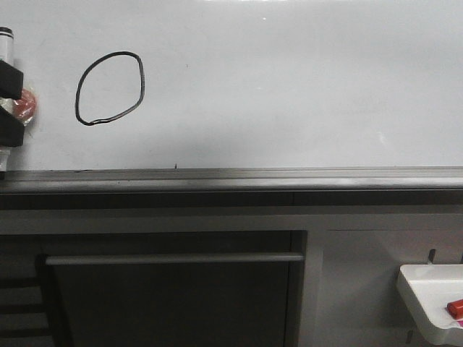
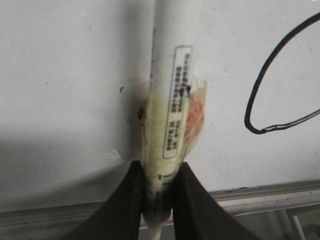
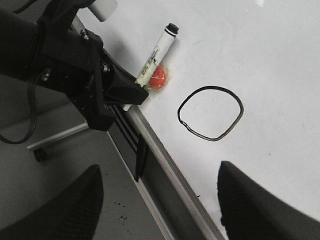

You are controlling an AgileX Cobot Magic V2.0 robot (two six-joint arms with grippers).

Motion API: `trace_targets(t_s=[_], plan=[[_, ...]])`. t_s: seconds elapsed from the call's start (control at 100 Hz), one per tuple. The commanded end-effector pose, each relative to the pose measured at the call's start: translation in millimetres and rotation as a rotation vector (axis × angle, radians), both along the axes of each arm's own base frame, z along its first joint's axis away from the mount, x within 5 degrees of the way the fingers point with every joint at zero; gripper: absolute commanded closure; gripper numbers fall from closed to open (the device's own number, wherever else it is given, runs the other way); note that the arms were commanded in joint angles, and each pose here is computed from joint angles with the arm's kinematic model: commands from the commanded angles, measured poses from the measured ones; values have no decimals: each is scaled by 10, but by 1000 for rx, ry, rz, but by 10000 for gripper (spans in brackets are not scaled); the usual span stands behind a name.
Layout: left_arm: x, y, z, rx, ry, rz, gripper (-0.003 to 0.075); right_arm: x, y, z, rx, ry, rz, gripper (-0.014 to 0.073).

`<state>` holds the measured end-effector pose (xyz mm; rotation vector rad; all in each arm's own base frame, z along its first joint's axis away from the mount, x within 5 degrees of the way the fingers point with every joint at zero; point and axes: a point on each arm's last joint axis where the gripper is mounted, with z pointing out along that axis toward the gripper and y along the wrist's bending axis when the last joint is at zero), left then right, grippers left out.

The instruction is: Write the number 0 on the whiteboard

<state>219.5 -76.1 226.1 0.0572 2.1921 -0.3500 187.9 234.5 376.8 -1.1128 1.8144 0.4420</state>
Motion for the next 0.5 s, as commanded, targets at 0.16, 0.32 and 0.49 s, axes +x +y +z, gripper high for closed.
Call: trace_targets(t_s=[0.16, 0.32, 0.49], plan=[[164, -87, 179, -80, -110, -11, 741, -27, -62, 257, 91, -90, -7, 162], [250, -118, 179, -80, -109, -13, 741, -27, -62, 257, 91, -90, -7, 162], [286, -146, 194, -103, -147, -26, 741, -27, -62, 257, 91, -90, -7, 162]])
